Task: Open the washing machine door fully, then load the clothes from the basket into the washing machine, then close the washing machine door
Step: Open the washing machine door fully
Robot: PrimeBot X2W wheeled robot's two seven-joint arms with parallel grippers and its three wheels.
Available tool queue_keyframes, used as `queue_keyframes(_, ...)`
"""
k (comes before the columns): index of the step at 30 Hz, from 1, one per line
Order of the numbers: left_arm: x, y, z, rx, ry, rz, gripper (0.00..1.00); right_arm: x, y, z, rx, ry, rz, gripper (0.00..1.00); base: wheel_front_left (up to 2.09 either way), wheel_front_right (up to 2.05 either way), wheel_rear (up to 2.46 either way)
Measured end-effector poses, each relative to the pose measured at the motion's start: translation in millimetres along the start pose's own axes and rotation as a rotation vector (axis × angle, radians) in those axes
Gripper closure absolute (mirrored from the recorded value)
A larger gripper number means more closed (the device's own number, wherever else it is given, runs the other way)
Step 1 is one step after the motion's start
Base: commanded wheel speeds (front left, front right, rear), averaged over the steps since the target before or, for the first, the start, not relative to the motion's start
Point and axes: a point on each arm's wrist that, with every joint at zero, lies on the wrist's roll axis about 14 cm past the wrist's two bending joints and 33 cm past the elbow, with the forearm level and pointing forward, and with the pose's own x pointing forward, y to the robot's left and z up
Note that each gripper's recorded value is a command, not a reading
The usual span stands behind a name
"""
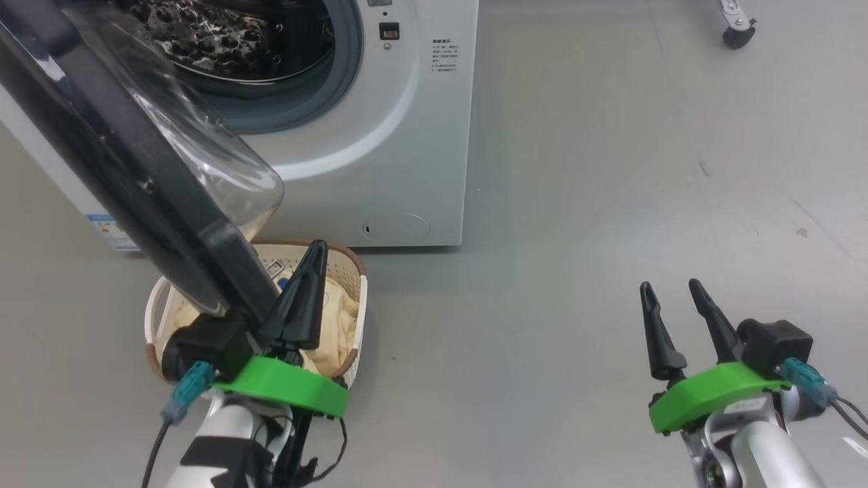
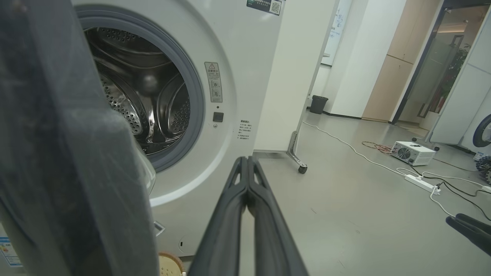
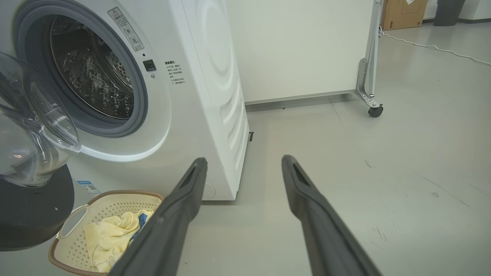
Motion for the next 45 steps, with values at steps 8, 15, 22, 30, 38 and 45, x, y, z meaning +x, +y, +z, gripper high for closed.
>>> queue_keyframes(8,1.2,15.2,-15.3,-0.008,0.047,0.042,1.0,-1.0,-2.9,-3.1,0.003,0.009,-0.011,0.0,0.0,0.0,0.0)
queue_keyframes(15,3.1,28.9,-15.6,-0.002,0.052,0.077,1.0,-0.5,-2.6,-4.4,0.005,0.012,-0.011,0.0,0.0,0.0,0.0)
queue_keyframes(22,-1.1,33.0,-15.4,-0.008,0.054,0.089,1.0,1.8,1.6,-5.0,0.006,0.014,0.002,0.0,0.0,0.0,0.0)
queue_keyframes(30,-7.0,37.4,-14.1,-0.012,0.055,0.109,1.0,5.4,9.2,-6.5,0.007,0.018,0.025,0.0,0.0,0.0,0.0)
queue_keyframes(38,-15.4,44.3,-11.3,-0.008,0.053,0.137,1.0,10.4,20.9,-8.1,0.008,0.023,0.061,0.0,0.0,0.0,0.0)
queue_keyframes(45,-24.8,51.8,-7.1,-0.004,0.047,0.169,1.0,15.9,35.3,-10.1,0.008,0.029,0.104,0.0,0.0,0.0,0.0)
